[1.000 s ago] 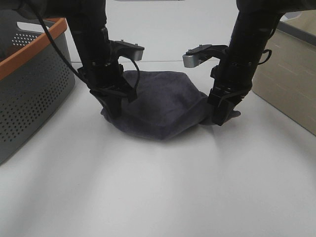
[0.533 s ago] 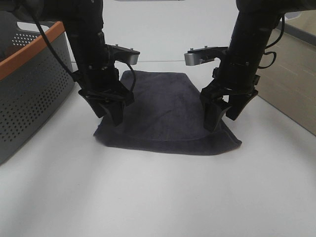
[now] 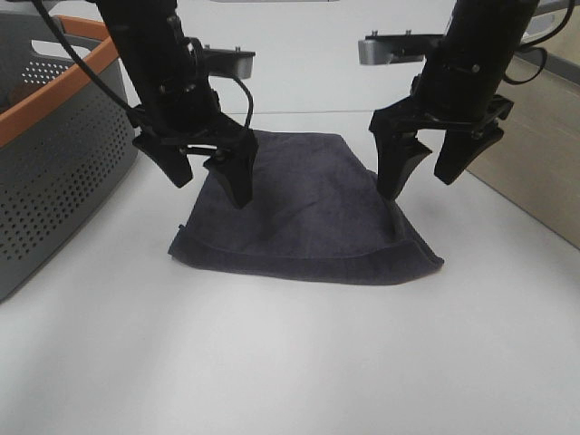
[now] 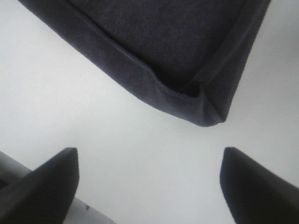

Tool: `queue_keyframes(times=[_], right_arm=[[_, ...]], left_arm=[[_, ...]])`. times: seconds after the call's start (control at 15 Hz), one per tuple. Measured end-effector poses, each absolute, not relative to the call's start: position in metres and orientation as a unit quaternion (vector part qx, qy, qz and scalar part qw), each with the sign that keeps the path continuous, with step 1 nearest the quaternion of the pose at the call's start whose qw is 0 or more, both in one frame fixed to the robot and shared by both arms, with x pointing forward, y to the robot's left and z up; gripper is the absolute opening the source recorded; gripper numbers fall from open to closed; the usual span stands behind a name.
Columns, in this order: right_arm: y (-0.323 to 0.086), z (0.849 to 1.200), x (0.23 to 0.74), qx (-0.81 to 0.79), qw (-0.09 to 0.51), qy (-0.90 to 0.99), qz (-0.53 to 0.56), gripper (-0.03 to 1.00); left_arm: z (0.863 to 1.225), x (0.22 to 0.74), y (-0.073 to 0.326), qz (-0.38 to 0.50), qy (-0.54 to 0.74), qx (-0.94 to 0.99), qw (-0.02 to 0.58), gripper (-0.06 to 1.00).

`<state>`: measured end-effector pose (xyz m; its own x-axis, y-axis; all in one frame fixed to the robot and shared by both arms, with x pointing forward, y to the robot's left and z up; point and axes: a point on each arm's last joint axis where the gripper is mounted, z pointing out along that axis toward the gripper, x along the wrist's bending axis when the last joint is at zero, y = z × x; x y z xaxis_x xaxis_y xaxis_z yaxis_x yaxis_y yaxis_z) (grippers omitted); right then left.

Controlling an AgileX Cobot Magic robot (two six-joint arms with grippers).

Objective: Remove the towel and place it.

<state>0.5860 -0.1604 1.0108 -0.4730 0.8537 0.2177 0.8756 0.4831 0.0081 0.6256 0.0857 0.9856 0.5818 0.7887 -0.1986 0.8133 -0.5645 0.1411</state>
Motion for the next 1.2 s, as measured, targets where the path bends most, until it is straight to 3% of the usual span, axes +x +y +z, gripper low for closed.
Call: queue_keyframes(times=[0.47,0.6,0.67,0.93,1.07,1.2], right_arm=[[-0.184,1.138,0.524,-0.580,-0.015,-0.792,-0.188,0.71],[-0.211,1.160,0.513,-0.629,-0.050,-0.746,-0.211,0.71],[-0.252,1.174,0.509,-0.683,-0.078,-0.691,-0.225,0.71],[-0.309,1.186,0.498,-0.738,-0.125,-0.625,-0.224,0.71],[-0.311,1.191,0.480,-0.737,-0.137,-0.621,-0.231,0.71],[-0.306,1.179,0.449,-0.730,-0.125,-0.631,-0.231,0.71]], left_arm=[[1.109,0.586,0.105,0.009,0.494,0.840,0.225,0.87],[1.136,0.576,0.121,0.060,0.522,0.819,0.231,0.87],[1.159,0.572,0.149,0.106,0.555,0.790,0.239,0.87],[1.177,0.558,0.224,0.155,0.621,0.732,0.233,0.87],[1.175,0.538,0.270,0.177,0.659,0.701,0.205,0.87],[1.176,0.506,0.287,0.186,0.670,0.690,0.200,0.87]])
